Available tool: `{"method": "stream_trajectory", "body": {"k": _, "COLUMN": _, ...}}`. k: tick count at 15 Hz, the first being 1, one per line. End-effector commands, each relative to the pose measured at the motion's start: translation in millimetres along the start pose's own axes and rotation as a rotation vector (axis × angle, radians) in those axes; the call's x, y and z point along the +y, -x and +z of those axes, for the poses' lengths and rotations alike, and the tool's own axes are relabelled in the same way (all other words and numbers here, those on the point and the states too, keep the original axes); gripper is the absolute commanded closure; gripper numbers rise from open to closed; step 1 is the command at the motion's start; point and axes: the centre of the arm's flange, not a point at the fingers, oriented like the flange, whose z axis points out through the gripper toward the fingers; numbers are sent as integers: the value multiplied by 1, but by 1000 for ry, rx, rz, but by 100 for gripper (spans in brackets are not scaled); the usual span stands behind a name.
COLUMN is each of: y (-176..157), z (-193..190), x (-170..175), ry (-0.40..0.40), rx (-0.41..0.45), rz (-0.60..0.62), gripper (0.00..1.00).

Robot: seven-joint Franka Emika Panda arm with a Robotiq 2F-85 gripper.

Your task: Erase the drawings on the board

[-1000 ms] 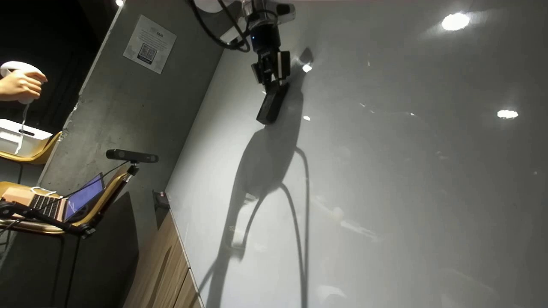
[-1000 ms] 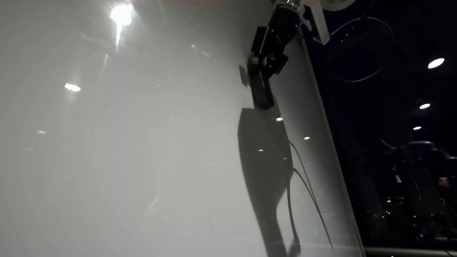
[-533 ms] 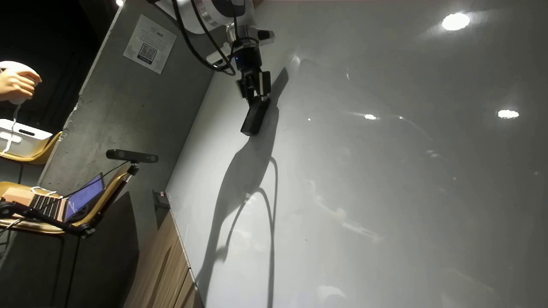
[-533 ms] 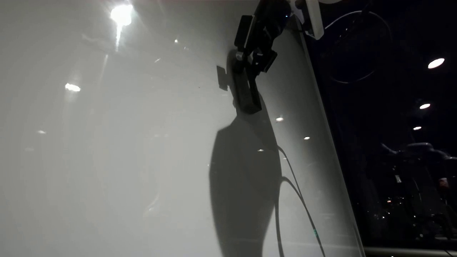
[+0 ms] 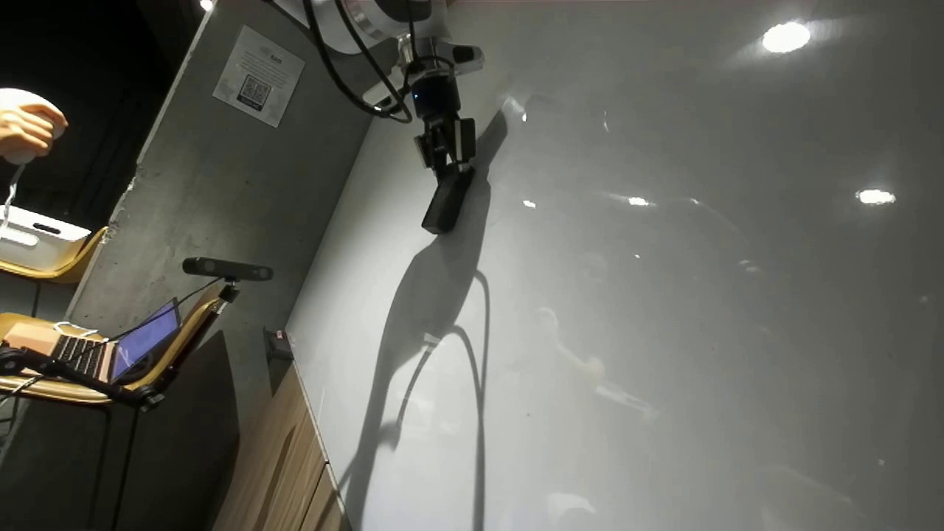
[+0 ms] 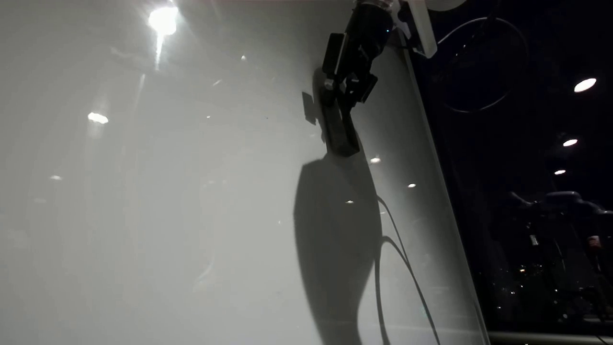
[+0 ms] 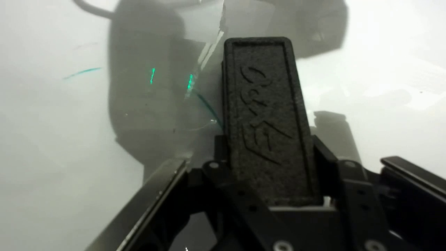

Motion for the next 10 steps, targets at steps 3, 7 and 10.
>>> {"method": "stream_trajectory", "body": {"k": 3, "y": -64, "z": 14, "x": 61, "ry": 50, "rx": 78, "rz": 39, "gripper": 68}}
{"method": "stream_trajectory", "body": {"k": 7, "y": -80, "z": -1, "x": 67, "ry": 59, "rx": 73, "rz": 56, "gripper": 68}}
{"method": "stream_trajectory", "body": {"k": 10, "y": -90, "z": -12, "x": 69, "ry": 61, "rx": 64, "rz": 66, "gripper": 68}}
